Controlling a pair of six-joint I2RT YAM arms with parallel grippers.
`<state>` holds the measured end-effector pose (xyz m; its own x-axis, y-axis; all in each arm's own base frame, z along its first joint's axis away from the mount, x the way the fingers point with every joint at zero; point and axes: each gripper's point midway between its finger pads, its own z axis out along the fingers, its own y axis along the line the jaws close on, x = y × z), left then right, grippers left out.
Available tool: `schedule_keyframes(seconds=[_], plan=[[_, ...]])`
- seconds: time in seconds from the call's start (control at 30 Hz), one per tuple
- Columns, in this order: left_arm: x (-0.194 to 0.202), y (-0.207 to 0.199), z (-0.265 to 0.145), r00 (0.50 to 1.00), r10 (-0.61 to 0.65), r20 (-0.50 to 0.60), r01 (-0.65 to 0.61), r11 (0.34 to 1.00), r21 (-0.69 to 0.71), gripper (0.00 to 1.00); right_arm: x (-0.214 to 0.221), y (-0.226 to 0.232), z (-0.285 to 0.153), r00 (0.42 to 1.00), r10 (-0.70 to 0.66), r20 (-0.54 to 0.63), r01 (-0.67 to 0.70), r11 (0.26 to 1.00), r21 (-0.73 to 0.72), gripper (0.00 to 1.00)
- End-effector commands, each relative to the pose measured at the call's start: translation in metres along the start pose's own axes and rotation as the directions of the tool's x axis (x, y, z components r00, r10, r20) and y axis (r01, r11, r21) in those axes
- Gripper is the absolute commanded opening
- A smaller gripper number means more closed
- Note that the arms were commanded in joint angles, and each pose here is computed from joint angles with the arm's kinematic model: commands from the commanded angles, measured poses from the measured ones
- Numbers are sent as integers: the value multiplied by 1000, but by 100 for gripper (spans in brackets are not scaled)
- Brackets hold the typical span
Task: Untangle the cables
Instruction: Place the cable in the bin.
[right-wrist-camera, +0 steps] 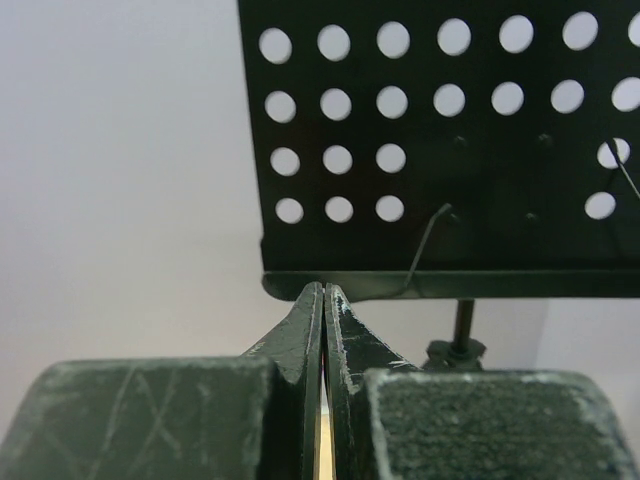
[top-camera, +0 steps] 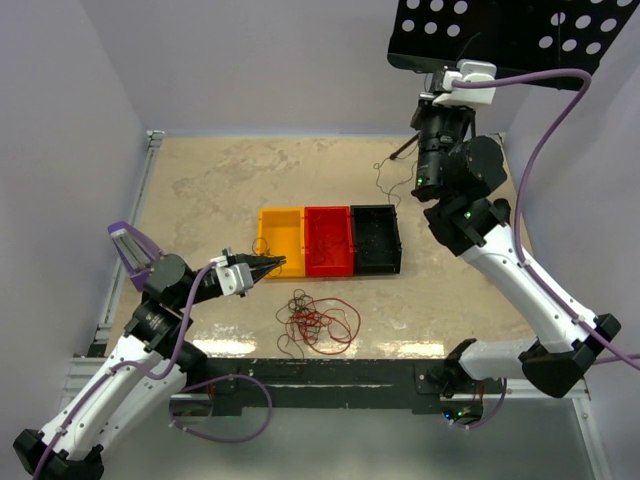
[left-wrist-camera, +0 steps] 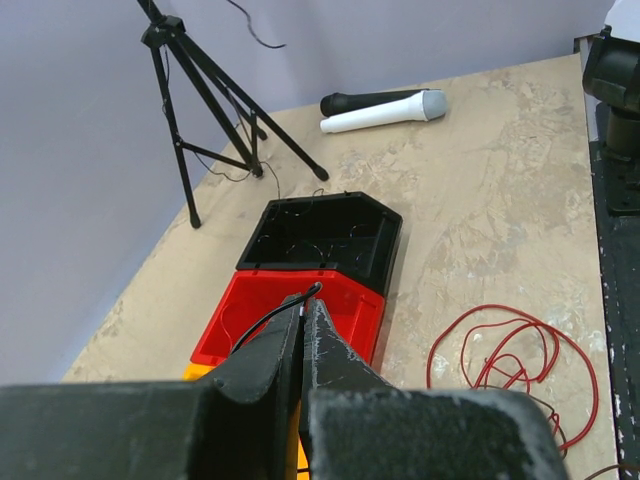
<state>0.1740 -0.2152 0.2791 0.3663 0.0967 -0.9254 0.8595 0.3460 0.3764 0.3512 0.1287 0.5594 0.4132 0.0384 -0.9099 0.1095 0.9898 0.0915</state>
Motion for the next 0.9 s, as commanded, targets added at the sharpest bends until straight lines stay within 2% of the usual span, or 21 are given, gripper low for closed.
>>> schedule_keyframes(seconds=[0.0,0.37,0.87], plan=[[-11,3,0,999,23,27,-23,1000,4,0,-6,-38,0,1000,-24,19,22,994,107,0],[-10,4,1,1000,21,22,-22,1000,9,0,-18,-84,9,996,-75,40,66,977,201,0],[-10,4,2,999,20,26,-21,1000,12,0,-55,-60,12,990,88,113,-92,995,38,0]])
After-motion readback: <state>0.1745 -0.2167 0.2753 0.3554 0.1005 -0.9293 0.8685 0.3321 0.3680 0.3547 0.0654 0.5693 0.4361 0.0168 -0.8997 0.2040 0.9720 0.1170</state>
